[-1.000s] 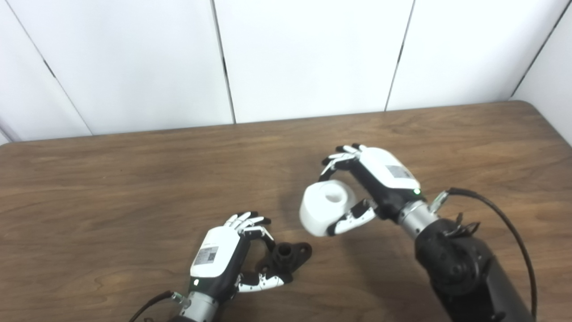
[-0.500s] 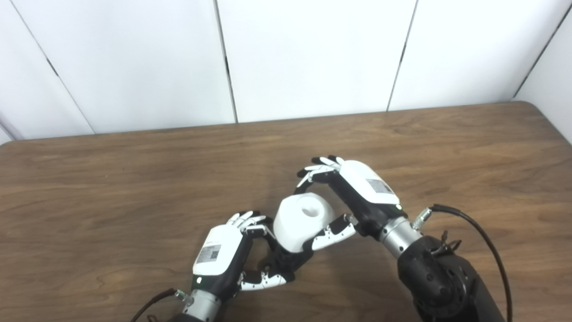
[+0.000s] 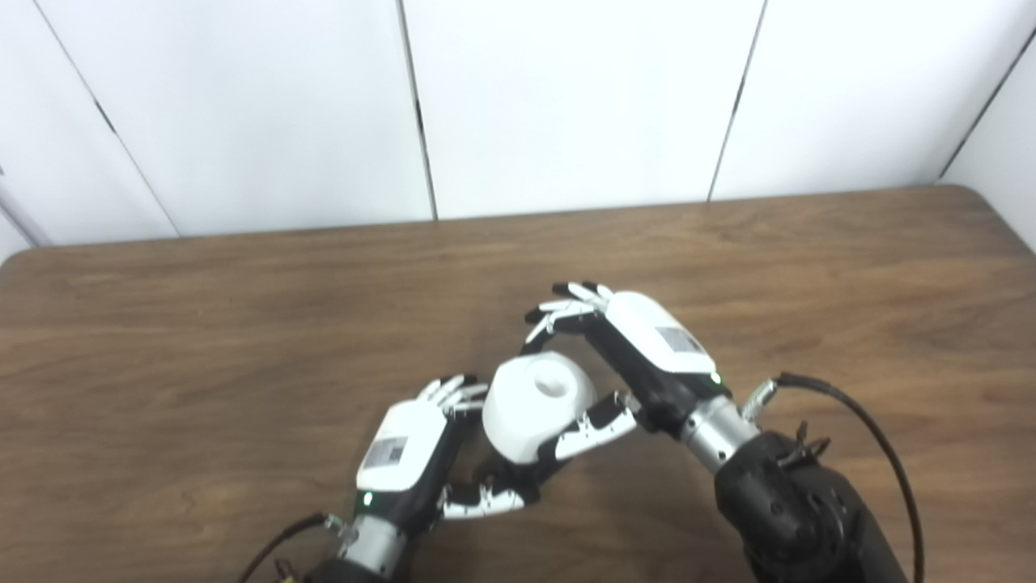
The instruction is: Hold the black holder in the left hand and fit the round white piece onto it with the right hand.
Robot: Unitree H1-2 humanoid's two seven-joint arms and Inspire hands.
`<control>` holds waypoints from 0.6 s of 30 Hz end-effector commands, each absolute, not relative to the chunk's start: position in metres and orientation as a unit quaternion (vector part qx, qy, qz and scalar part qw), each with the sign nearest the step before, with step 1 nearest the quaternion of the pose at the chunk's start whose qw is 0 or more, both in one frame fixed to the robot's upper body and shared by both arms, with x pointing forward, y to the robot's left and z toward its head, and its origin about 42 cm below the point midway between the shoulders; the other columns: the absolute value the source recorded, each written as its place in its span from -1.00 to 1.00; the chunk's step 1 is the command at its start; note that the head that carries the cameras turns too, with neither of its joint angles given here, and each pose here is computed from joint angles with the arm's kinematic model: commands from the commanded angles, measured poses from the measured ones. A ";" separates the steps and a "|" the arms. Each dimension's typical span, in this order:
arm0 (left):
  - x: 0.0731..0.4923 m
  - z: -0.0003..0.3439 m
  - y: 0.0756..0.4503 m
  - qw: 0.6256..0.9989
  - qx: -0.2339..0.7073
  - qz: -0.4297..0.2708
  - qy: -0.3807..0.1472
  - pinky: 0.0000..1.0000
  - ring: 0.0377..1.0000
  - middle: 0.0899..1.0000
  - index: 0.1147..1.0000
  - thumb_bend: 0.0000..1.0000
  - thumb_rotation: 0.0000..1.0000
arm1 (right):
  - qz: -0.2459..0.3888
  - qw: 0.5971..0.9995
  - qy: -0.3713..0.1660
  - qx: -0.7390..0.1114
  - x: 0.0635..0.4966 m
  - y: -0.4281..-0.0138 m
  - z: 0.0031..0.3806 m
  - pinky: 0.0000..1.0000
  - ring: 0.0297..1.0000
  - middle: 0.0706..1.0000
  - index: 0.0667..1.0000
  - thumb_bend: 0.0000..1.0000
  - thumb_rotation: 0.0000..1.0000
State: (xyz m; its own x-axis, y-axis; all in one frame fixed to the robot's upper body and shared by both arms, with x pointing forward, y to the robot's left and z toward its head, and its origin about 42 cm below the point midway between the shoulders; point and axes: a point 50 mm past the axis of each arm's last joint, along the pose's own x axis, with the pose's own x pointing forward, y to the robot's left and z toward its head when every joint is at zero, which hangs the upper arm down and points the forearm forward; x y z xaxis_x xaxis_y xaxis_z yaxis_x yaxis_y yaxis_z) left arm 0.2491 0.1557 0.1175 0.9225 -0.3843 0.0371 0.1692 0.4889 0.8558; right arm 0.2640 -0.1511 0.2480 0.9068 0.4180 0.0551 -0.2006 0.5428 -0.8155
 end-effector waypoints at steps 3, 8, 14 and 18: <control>0.250 0.112 0.152 0.843 0.499 -0.177 -0.094 0.87 0.81 0.61 -0.15 0.04 -0.90 | 0.174 0.861 -0.164 -0.449 0.264 -0.149 0.263 1.00 0.88 0.58 -0.11 0.05 -0.72; 0.250 0.113 0.152 0.842 0.500 -0.177 -0.097 0.87 0.81 0.60 -0.15 0.04 -0.90 | 0.181 0.856 -0.161 -0.456 0.265 -0.148 0.259 1.00 0.89 0.58 -0.11 0.05 -0.72; 0.251 0.113 0.151 0.841 0.501 -0.177 -0.099 0.86 0.80 0.61 -0.15 0.04 -0.90 | 0.187 0.851 -0.156 -0.466 0.265 -0.148 0.254 1.00 0.90 0.57 -0.11 0.05 -0.72; 0.251 0.114 0.150 0.842 0.501 -0.177 -0.096 0.88 0.81 0.61 -0.15 0.04 -0.90 | 0.192 0.850 -0.154 -0.466 0.263 -0.148 0.249 1.00 0.91 0.58 -0.11 0.05 -0.72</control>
